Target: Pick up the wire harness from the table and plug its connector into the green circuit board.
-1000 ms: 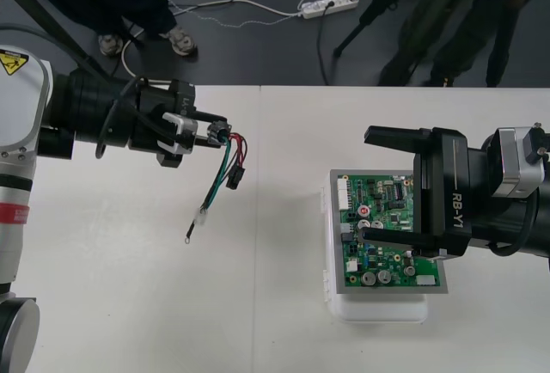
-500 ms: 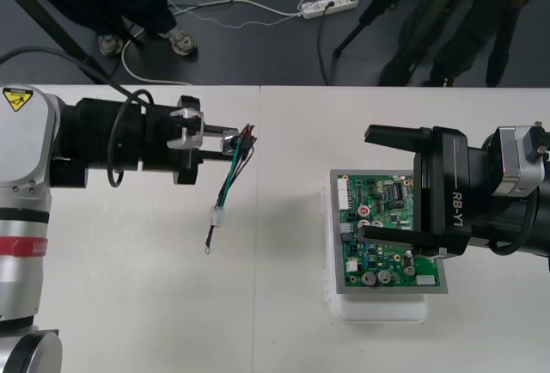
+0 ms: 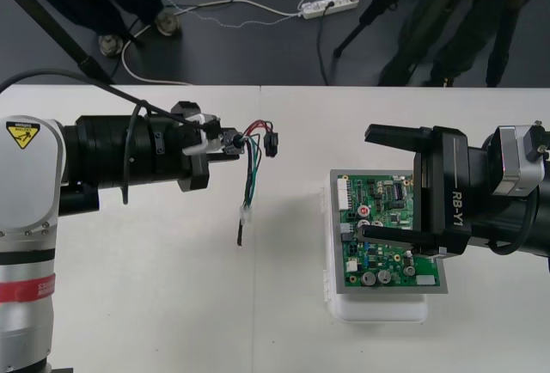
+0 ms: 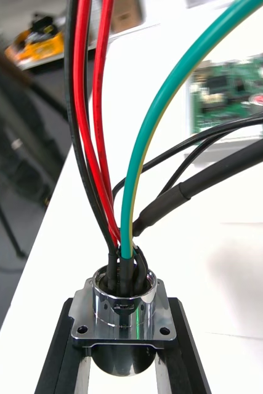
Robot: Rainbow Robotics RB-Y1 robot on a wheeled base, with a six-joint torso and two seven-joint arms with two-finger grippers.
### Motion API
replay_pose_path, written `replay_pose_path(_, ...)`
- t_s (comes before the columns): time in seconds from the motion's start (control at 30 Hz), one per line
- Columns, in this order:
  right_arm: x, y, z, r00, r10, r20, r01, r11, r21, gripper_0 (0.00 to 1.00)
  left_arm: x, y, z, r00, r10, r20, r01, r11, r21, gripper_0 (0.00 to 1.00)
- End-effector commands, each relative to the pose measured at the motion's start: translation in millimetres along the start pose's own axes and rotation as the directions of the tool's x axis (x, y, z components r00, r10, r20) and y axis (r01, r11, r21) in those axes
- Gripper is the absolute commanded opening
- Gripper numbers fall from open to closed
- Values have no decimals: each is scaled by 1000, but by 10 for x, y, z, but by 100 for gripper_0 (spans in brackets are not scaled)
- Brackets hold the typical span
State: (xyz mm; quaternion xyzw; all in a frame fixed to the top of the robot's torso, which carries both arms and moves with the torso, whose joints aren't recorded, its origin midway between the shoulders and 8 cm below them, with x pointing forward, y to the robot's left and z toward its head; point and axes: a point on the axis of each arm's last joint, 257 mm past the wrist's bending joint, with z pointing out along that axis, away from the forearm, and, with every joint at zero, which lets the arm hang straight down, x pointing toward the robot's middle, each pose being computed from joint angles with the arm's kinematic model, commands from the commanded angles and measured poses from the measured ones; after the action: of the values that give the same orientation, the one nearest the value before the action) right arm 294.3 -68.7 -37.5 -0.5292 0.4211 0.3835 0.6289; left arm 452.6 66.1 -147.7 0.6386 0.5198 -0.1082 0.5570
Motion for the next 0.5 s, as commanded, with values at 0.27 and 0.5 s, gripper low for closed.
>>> replay_pose_path(0.27, -79, 43, 70, 999, 26, 20, -26, 1000, 2, 100, -146, 370, 130, 986, -156, 52, 164, 961, -224, 0)
replay_pose_path(0.5, -89, 21, 77, 999, 32, 26, -32, 999, 10, 100, -259, 412, 305, 991, -121, 55, 131, 953, -272, 0)
